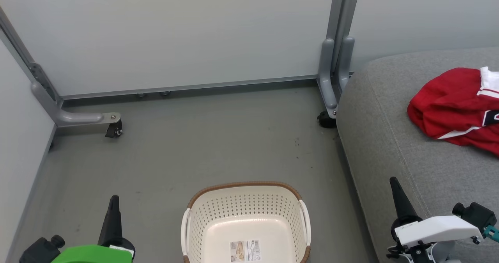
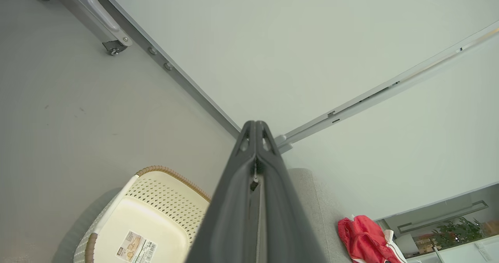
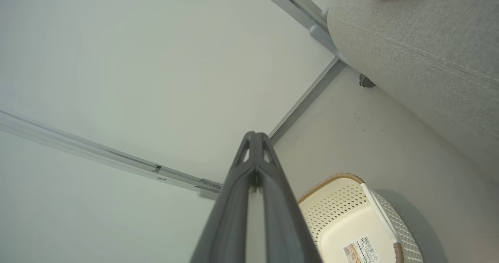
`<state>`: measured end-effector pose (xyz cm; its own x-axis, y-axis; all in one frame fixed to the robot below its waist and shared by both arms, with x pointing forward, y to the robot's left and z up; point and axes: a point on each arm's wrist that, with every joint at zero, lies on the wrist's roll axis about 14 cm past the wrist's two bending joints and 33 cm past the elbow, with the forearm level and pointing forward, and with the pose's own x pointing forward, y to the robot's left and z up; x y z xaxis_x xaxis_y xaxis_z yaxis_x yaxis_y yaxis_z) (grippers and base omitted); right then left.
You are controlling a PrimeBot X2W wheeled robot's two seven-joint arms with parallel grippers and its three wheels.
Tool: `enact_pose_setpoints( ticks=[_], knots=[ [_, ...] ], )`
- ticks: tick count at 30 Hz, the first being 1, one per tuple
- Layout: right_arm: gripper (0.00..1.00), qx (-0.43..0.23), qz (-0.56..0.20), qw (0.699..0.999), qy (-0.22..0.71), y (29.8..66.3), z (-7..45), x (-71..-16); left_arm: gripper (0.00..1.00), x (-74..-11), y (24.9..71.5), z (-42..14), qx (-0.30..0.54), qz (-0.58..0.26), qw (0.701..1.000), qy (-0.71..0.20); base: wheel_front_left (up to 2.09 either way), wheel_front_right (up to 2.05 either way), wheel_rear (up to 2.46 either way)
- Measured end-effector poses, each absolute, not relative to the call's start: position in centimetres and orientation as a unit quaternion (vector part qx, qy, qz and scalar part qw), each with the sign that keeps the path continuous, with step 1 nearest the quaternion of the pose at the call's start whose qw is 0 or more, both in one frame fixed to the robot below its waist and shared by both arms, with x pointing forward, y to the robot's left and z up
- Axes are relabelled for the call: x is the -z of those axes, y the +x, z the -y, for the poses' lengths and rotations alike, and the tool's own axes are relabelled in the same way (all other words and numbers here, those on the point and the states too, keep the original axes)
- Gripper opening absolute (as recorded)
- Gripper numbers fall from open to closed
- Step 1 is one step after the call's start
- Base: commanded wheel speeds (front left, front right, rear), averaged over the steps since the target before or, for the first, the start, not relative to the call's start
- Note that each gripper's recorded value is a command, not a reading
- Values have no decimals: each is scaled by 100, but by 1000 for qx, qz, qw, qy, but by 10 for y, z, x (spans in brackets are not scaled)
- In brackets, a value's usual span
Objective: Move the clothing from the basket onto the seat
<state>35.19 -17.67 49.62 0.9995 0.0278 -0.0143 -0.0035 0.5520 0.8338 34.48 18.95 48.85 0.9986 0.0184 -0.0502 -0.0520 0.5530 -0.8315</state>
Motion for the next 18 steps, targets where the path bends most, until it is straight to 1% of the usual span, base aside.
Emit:
enact_pose_setpoints(
  ticks=[18],
  knots=[
    [0, 2, -14, 833, 554, 362, 185, -497, 0, -491, 357, -194, -22, -18, 833, -553, 0, 0, 0]
  ],
)
